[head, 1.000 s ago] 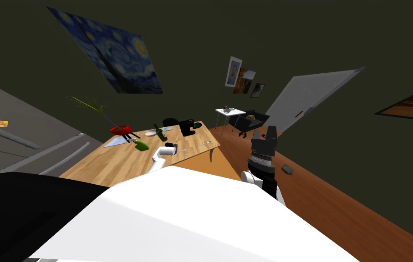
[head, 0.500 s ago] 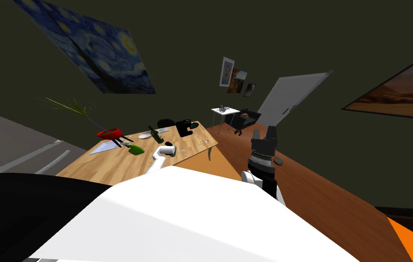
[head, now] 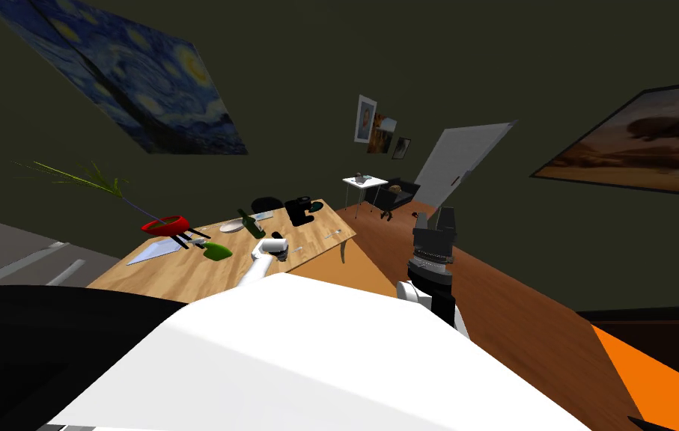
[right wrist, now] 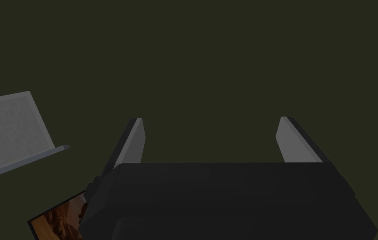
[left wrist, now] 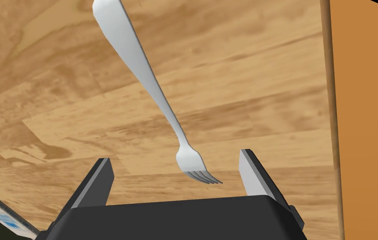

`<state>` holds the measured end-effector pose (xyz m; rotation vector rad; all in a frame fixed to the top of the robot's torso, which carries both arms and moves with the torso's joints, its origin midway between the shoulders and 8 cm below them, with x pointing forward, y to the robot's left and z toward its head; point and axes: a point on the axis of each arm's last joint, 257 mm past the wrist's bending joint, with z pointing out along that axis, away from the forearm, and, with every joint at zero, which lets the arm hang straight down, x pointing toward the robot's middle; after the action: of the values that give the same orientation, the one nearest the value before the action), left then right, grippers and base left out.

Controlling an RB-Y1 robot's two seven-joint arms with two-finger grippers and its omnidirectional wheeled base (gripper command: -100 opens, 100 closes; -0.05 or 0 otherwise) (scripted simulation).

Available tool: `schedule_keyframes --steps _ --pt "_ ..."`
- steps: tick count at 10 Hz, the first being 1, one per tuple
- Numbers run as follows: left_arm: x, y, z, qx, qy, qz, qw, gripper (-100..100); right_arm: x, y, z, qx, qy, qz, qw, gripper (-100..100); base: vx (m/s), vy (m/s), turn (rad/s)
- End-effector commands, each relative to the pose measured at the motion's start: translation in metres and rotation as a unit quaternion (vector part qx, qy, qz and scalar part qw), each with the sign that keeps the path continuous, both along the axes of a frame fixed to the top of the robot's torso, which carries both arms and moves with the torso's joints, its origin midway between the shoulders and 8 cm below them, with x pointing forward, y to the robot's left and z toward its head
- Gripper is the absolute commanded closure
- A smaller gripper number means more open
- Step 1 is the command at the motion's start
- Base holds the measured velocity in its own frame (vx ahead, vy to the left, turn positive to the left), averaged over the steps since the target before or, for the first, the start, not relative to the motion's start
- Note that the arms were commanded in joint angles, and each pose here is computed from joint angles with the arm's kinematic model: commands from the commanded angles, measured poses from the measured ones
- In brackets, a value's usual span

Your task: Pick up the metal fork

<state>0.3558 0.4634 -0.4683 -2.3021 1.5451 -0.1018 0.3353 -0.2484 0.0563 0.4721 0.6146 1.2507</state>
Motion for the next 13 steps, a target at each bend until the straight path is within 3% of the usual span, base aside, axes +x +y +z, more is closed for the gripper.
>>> schedule_keyframes --steps 1,4,5,6,7,11,12,13 --pt "-0.010 0.001 -0.003 -0.009 0.024 0.013 0.9996 -100 0.000 0.000 0.000 0.000 0.000 0.000 1.0000 0 -0.032 0.041 -0.187" --pt "-0.021 0.005 -0.006 -0.020 0.051 0.029 0.9981 -100 0.000 0.000 0.000 0.000 0.000 0.000 1.0000 0 -0.023 0.036 -0.114" --pt "-0.018 0.005 -0.006 -0.018 0.045 0.026 0.9985 -100 0.000 0.000 0.000 0.000 0.000 0.000 1.0000 0 -0.006 0.014 -0.018" --pt "-0.019 0.005 -0.006 -0.018 0.047 0.027 0.9984 0 0.000 0.000 0.000 0.000 0.000 0.000 1.0000 0 0.000 0.000 0.000" --pt "-0.021 0.003 -0.014 -0.018 0.046 0.025 0.9985 -100 0.000 0.000 0.000 0.000 0.000 0.000 1.0000 0 0.013 0.010 0.014" --pt "-0.023 0.002 -0.024 -0.018 0.046 0.024 0.9985 -100 0.000 0.000 0.000 0.000 0.000 0.000 1.0000 0 0.022 0.016 0.010" --pt "-0.023 0.002 -0.025 -0.017 0.044 0.023 0.9986 100 0.000 0.000 0.000 0.000 0.000 0.000 1.0000 0 0.000 0.000 0.000" --pt "-0.023 0.002 -0.024 -0.017 0.045 0.023 0.9986 100 0.000 0.000 0.000 0.000 0.000 0.000 1.0000 0 0.000 0.000 0.000"
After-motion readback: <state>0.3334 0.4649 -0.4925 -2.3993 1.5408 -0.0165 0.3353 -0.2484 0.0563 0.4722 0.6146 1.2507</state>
